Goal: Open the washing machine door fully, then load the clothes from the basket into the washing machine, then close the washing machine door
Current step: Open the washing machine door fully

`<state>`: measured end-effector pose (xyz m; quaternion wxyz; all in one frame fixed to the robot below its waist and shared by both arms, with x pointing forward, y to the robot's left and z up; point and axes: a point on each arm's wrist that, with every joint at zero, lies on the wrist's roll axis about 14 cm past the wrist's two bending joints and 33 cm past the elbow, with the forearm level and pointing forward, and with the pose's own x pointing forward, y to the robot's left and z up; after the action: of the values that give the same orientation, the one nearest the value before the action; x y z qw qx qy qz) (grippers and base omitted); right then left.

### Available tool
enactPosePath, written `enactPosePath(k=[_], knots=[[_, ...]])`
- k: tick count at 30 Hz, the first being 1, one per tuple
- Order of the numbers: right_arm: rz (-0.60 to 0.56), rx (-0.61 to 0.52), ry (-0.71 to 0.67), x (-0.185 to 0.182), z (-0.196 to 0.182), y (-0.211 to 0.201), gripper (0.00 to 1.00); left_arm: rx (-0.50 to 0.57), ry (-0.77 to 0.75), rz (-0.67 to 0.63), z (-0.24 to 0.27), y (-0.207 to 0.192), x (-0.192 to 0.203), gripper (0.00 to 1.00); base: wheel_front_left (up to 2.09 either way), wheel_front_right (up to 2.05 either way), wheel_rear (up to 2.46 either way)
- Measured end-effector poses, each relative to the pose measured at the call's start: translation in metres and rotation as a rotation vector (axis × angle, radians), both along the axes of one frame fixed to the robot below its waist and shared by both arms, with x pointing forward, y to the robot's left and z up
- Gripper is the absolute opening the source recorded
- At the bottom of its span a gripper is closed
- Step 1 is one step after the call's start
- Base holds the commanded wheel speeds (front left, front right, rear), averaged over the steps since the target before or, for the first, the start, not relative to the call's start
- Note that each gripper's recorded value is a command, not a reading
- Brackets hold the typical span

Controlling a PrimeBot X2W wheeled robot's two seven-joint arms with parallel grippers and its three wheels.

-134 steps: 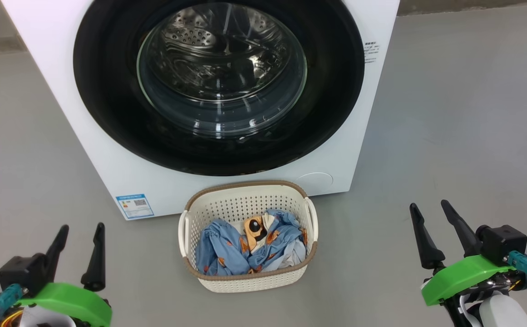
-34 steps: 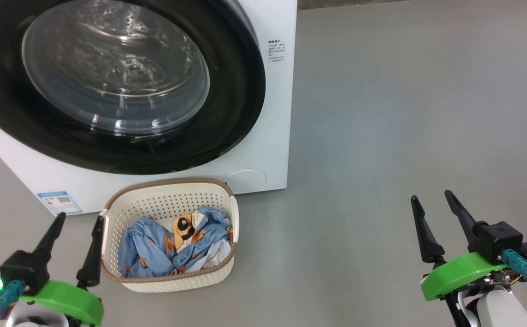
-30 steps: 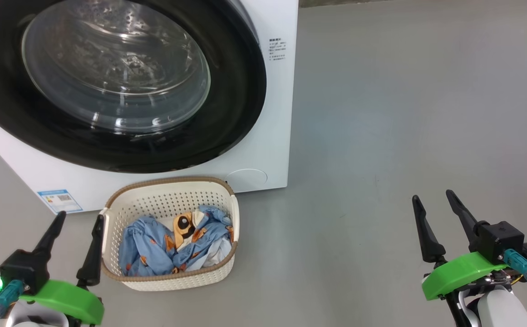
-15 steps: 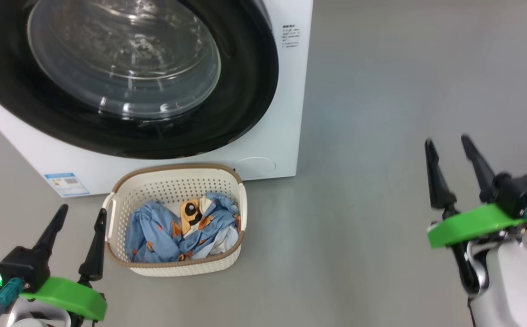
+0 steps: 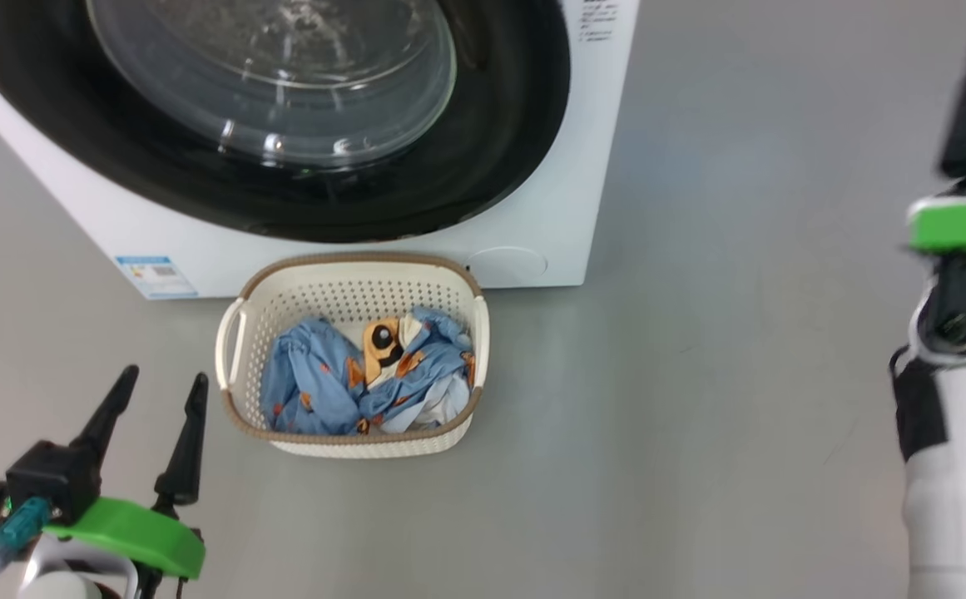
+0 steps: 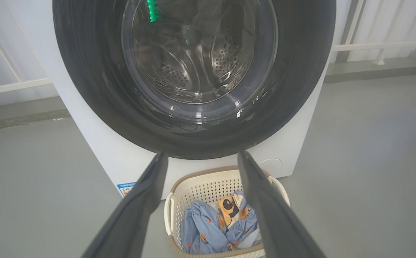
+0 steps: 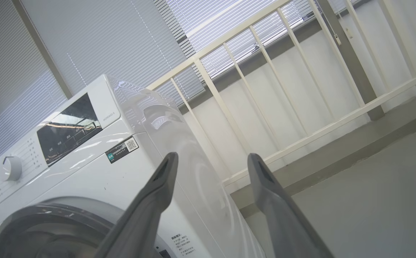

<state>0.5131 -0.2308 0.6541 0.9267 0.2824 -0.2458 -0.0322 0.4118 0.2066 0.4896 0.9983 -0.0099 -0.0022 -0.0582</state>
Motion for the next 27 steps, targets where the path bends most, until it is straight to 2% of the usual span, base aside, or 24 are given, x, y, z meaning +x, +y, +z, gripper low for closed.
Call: enactPosePath(k=[1,2,4,6,10,13,21,27], knots=[[0.0,0.074,-0.004,0.005,-0.001,-0.006,0.38,0.002,0.0,0.001,0.0,0.001,0.001,1.0,0.0,0.0,0.0],[-0.001,0.138,-0.008,0.01,-0.002,-0.012,0.0,0.001,0.0,0.003,0.0,0.002,0.002,1.0,0.0,0.0,0.0],[0.01,0.242,0.001,0.021,-0.01,-0.015,0.0,0.004,0.004,0.005,-0.001,0.004,0.003,1.0,0.0,0.0,0.0],[0.027,0.392,0.025,0.033,-0.026,-0.017,0.0,0.005,0.01,0.01,-0.003,0.006,0.004,1.0,0.0,0.0,0.0],[0.057,0.547,0.092,0.055,-0.054,-0.009,0.0,0.003,0.031,0.026,-0.011,0.011,0.005,1.0,0.0,0.0,0.0],[0.121,0.643,0.154,0.074,-0.068,0.006,0.0,-0.002,0.046,0.03,-0.016,0.013,0.007,1.0,0.0,0.0,0.0],[0.341,0.681,0.295,0.123,-0.063,0.054,0.0,-0.005,0.078,0.027,-0.029,0.013,0.017,1.0,0.0,0.0,0.0],[0.494,0.641,0.422,0.148,-0.063,0.084,0.0,-0.018,0.091,0.03,-0.035,0.013,0.025,1.0,0.0,0.0,0.0]])
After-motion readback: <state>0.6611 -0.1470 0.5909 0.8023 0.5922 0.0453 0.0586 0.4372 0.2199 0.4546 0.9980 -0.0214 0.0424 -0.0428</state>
